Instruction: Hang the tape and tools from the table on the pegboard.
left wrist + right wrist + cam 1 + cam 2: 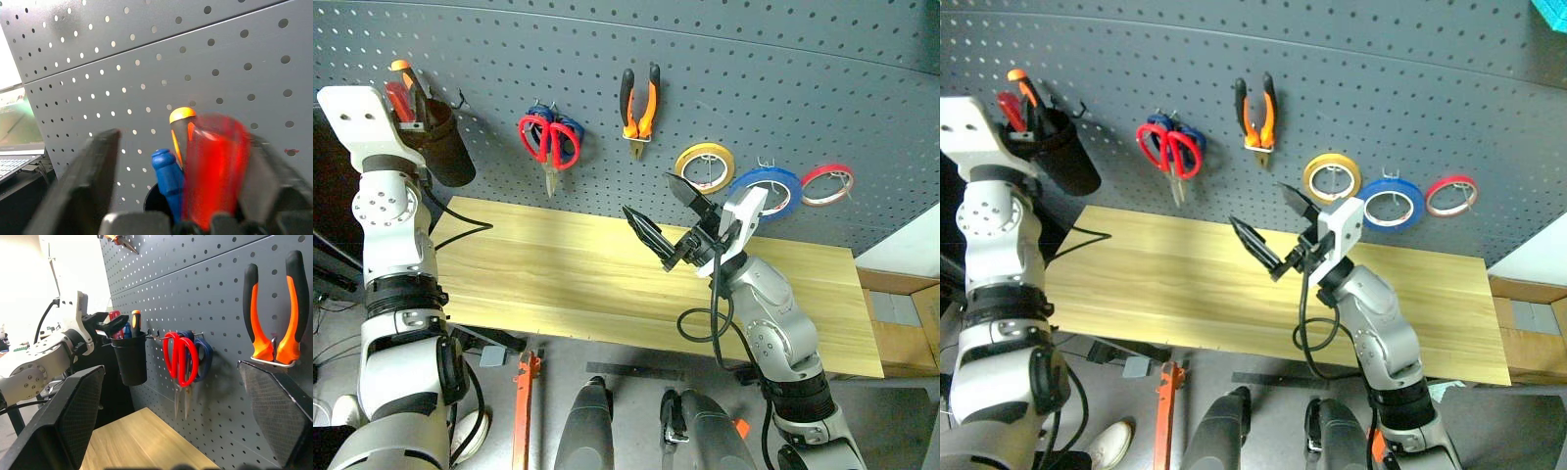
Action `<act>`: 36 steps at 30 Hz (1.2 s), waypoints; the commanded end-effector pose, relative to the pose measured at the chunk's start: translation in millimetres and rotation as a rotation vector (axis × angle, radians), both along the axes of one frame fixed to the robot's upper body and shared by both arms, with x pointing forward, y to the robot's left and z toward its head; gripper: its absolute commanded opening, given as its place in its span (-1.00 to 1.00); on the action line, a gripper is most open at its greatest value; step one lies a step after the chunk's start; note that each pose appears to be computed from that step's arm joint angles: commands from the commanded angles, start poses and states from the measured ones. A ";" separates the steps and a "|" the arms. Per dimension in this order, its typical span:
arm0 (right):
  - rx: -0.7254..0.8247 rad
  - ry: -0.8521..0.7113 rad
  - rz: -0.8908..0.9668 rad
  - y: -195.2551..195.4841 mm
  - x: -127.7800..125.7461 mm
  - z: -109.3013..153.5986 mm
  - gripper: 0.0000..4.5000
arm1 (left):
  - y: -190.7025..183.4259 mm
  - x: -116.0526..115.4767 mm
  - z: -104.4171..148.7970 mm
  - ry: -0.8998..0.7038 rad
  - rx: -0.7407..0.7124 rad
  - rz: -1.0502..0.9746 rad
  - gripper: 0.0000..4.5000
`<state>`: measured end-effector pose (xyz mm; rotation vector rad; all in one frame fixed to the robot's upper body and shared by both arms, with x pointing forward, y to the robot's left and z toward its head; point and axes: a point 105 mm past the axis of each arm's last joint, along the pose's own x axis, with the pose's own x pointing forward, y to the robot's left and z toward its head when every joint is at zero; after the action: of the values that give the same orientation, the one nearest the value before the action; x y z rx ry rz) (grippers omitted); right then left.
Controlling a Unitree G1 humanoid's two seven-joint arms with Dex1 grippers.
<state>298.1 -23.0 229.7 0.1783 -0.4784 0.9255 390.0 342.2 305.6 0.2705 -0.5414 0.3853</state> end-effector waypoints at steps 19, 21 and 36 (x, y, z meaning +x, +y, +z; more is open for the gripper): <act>-0.041 -0.016 -0.179 -47.7 -32.0 4.1 1.00 | -139.7 -42.0 22.1 -0.116 0.033 -0.511 0.98; -0.066 0.010 -0.249 -55.4 -34.0 -5.5 1.00 | -156.7 -44.2 0.3 -0.051 0.000 -0.556 0.98; -0.374 0.322 -0.833 -129.1 -31.1 -111.2 1.00 | -156.5 -81.7 -219.5 0.727 -0.216 -0.455 0.98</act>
<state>267.2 -141.0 115.1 -0.1694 -0.0312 0.2019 307.2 181.8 81.5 0.0379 0.1780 -0.1287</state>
